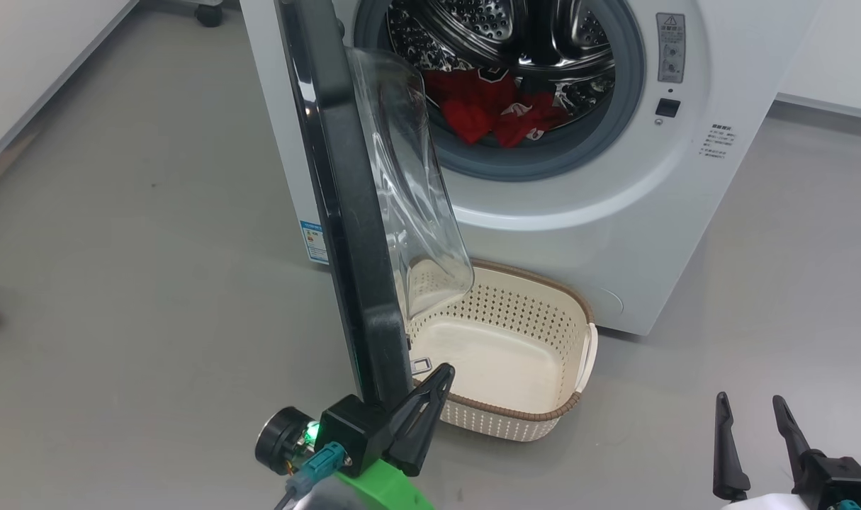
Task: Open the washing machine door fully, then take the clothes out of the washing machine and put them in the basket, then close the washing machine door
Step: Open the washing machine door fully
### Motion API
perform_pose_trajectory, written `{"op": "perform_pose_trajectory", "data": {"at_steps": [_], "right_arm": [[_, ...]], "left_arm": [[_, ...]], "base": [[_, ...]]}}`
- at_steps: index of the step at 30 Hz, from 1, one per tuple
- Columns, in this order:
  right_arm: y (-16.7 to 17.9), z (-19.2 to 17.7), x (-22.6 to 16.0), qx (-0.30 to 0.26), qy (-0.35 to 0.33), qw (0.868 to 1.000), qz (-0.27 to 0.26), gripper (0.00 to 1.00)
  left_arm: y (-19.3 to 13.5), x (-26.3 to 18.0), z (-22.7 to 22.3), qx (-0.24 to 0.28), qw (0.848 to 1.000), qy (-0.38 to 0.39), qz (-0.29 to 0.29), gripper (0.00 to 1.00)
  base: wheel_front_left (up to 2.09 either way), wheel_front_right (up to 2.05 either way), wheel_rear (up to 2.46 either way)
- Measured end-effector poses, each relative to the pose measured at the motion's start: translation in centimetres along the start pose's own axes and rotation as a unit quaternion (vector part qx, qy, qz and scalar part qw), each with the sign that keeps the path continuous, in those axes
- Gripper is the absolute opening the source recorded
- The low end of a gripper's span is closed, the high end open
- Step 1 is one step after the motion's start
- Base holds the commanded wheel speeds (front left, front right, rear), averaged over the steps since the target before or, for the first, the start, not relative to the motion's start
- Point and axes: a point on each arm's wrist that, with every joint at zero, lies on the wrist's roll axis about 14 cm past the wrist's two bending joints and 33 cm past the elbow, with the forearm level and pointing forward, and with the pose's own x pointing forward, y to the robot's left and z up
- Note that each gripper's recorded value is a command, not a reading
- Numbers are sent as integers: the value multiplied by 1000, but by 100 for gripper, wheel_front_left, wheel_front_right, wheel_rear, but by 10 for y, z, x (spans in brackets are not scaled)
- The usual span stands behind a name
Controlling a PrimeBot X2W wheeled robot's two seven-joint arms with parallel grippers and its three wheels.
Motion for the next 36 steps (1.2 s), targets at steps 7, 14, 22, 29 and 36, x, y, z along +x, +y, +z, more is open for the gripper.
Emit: {"op": "perform_pose_trajectory", "data": {"at_steps": [7, 14, 22, 29, 36], "right_arm": [[-3, 0, -1, -1, 0, 1000, -4, 100], [-5, 0, -1, -3, 0, 1000, -7, 100], [-5, 0, 0, -7, 0, 1000, -6, 100], [-4, 1, 2, -8, -2, 1000, -3, 100], [-5, 3, 5, -9, -4, 1000, -4, 100]], "left_arm": [[14, 0, -12, 5, 999, 19, 26, 0], [25, -1, -17, 9, 999, 27, 46, 0], [33, -3, -18, 14, 998, 25, 65, 0], [42, -6, -16, 15, 996, 17, 85, 0], [48, -10, -13, 15, 995, 10, 100, 0]], "base": [[0, 0, 0], [0, 0, 0], [0, 0, 0], [0, 0, 0], [0, 0, 0]]}}
